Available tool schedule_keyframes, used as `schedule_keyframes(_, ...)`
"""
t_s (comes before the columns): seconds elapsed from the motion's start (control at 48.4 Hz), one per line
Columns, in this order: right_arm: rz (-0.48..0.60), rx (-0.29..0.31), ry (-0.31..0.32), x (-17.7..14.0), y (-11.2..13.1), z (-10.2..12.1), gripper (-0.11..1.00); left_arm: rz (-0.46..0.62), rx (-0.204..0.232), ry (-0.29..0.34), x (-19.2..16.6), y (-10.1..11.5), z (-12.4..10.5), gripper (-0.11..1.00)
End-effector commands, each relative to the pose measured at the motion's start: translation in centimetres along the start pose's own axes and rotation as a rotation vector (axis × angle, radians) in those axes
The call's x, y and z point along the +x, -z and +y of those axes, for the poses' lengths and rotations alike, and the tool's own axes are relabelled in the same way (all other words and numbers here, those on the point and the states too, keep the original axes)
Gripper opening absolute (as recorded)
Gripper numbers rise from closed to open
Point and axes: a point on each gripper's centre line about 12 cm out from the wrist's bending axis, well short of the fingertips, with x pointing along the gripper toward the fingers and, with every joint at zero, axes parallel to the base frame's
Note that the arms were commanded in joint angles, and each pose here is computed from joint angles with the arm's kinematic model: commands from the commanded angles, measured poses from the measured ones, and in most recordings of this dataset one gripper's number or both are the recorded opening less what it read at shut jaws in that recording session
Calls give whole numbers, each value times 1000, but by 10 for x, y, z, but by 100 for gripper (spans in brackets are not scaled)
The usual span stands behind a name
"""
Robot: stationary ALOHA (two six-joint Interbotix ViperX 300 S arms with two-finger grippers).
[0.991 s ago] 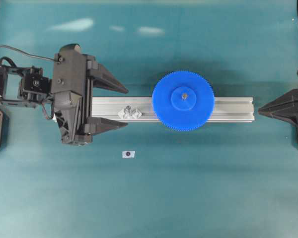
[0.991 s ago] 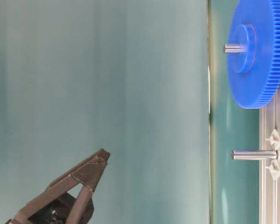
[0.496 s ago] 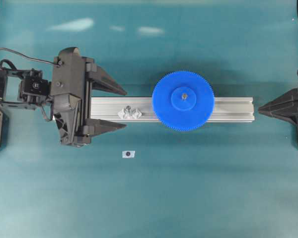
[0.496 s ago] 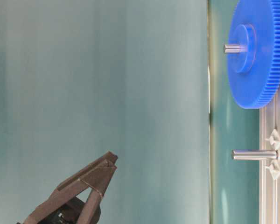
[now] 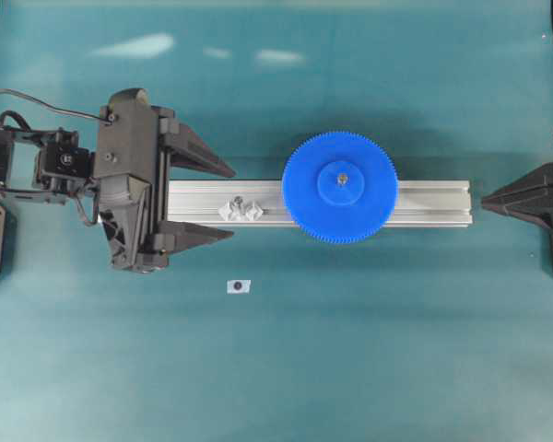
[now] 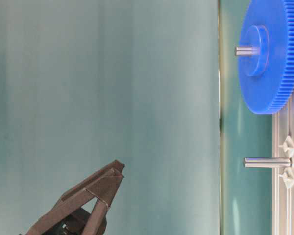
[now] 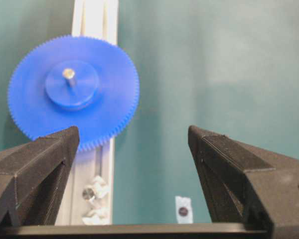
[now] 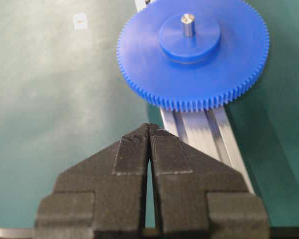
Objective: Insert the large gear onto the shaft.
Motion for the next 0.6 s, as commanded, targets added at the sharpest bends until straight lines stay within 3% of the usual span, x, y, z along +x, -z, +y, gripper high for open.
schedule_keyframes(0.0, -11, 6, 1, 0, -4, 0, 5, -48, 2, 3, -9, -12, -1, 87)
schedule_keyframes(0.578, -7, 8, 2, 1, -2, 0, 5, -57, 2, 3, -11, -14, -1, 88)
